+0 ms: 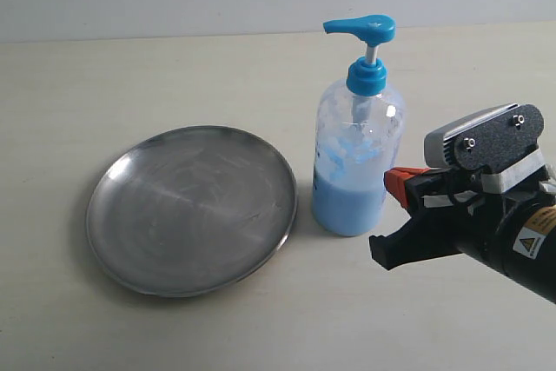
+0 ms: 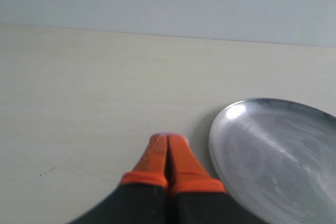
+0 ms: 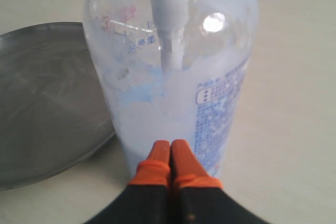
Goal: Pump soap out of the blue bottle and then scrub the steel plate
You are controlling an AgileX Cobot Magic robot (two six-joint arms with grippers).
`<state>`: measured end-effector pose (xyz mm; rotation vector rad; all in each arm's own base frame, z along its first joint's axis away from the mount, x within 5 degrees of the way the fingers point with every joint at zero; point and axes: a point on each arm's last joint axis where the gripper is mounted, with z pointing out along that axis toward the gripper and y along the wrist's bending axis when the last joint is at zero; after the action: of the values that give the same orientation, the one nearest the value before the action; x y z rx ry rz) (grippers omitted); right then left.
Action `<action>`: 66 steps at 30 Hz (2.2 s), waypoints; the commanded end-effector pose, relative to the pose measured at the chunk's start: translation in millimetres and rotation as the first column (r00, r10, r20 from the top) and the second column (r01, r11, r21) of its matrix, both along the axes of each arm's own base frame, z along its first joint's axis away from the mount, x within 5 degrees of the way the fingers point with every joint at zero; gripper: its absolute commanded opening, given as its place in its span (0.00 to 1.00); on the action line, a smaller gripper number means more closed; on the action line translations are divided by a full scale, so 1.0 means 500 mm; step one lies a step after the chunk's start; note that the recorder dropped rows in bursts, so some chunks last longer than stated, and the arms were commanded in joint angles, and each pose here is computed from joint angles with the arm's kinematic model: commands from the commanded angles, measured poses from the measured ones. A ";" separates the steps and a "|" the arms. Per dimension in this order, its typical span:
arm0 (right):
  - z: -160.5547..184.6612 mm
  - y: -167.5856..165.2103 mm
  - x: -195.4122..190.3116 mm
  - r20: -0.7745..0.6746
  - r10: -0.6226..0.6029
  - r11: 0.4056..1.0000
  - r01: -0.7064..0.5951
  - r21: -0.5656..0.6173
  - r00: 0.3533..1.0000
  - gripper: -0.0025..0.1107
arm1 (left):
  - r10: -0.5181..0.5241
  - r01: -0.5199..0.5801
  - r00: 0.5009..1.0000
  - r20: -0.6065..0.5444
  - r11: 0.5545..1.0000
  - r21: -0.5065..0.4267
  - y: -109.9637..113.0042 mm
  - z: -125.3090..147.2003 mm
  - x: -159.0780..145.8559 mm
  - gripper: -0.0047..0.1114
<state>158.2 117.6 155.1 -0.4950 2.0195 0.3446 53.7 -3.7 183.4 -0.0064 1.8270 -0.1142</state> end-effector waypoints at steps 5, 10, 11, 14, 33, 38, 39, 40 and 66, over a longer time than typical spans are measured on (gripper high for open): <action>-0.001 -0.001 -0.001 0.013 0.006 1.000 -0.006 -0.005 1.000 0.02 | 0.003 -0.003 1.000 0.010 1.000 -0.003 0.000 0.000 0.000 0.04; -0.001 -0.001 -0.001 0.013 0.006 1.000 -0.006 -0.005 1.000 0.02 | 0.003 -0.003 1.000 0.010 1.000 -0.003 0.000 0.000 0.000 0.04; -0.001 -0.001 -0.001 0.013 0.006 1.000 -0.006 -0.005 1.000 0.02 | 0.003 -0.003 1.000 0.010 1.000 -0.003 0.000 0.000 0.000 0.04; -0.001 -0.001 -0.001 0.013 0.006 1.000 -0.006 -0.005 1.000 0.02 | 0.003 -0.003 1.000 0.010 1.000 -0.003 0.000 0.000 0.000 0.04; -0.001 0.000 -0.001 0.013 0.004 1.000 -0.004 -0.002 1.000 0.59 | 0.003 -0.003 1.000 0.010 1.000 -0.003 0.000 0.000 0.000 0.04; -0.001 0.000 -0.001 0.013 0.004 1.000 -0.004 -0.002 1.000 0.77 | 0.003 -0.003 1.000 0.010 1.000 -0.003 0.000 0.000 0.000 0.04; -0.001 0.000 -0.001 0.013 0.004 1.000 -0.004 -0.002 1.000 0.78 | 0.003 -0.003 1.000 0.010 1.000 -0.003 0.000 0.000 0.000 0.04; -0.001 0.000 -0.001 0.013 0.004 1.000 -0.004 -0.002 1.000 0.79 | 0.003 -0.003 1.000 0.010 1.000 -0.003 0.000 0.000 0.000 0.04; -0.015 -0.015 -0.016 0.167 0.034 0.999 -0.038 0.024 0.985 0.77 | 0.003 -0.003 1.000 0.010 1.000 -0.003 0.000 0.000 0.000 0.04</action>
<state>149.2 107.7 150.6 -0.5034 1.8613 0.3377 53.7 -3.7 183.4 -0.0064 1.8270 -0.1142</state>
